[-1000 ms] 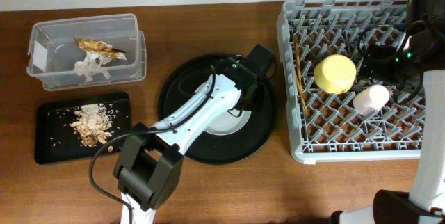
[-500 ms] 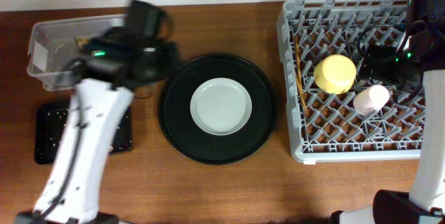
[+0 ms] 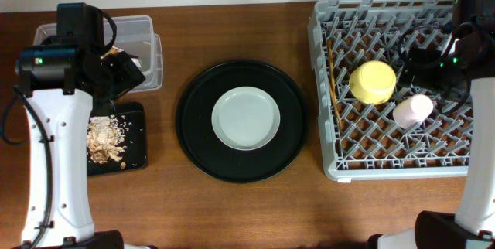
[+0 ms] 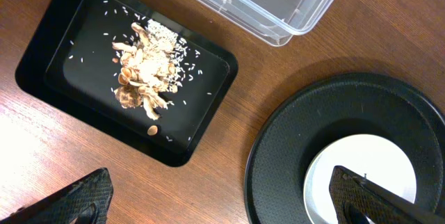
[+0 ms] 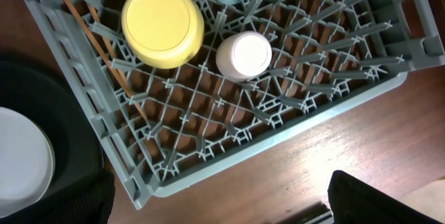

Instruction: Sort waste into correct bins and load items into the dishwasher rack

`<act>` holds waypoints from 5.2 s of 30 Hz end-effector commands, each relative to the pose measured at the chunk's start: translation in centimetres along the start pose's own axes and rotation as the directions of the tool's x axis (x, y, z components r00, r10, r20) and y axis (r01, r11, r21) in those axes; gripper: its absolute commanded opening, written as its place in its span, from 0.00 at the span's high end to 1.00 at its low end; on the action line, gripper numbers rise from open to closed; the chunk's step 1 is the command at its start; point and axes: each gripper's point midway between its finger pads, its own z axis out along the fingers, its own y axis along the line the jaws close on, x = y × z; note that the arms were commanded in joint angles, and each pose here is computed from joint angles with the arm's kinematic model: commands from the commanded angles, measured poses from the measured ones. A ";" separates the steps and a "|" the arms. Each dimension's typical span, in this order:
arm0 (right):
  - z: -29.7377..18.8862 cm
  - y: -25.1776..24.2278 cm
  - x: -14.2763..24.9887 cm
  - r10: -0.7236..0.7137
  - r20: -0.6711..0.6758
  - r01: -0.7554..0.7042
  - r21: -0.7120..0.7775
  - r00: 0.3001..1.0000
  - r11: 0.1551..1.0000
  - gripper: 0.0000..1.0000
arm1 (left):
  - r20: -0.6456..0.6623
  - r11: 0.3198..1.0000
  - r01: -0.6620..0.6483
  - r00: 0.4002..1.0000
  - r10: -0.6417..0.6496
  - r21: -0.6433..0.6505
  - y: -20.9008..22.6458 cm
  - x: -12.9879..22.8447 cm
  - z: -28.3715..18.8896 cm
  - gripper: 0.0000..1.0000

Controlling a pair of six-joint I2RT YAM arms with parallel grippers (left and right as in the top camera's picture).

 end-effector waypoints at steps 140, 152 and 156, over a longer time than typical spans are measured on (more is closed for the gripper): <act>12.2 12.9 -11.3 -0.023 0.254 -0.059 0.309 0.967 0.949 0.96 | -0.002 1.000 0.006 1.000 -0.006 -0.013 0.2 -0.1 0.2 0.01; 13.0 11.7 -11.6 -0.064 0.270 -0.054 0.410 0.961 0.910 0.96 | -0.002 1.000 0.006 1.000 -0.006 -0.013 0.2 -0.1 0.2 0.01; 15.2 11.9 -10.6 -0.084 0.224 -0.022 0.433 0.971 0.901 0.96 | -0.002 1.000 0.006 1.000 -0.006 -0.013 0.2 -0.1 0.2 0.01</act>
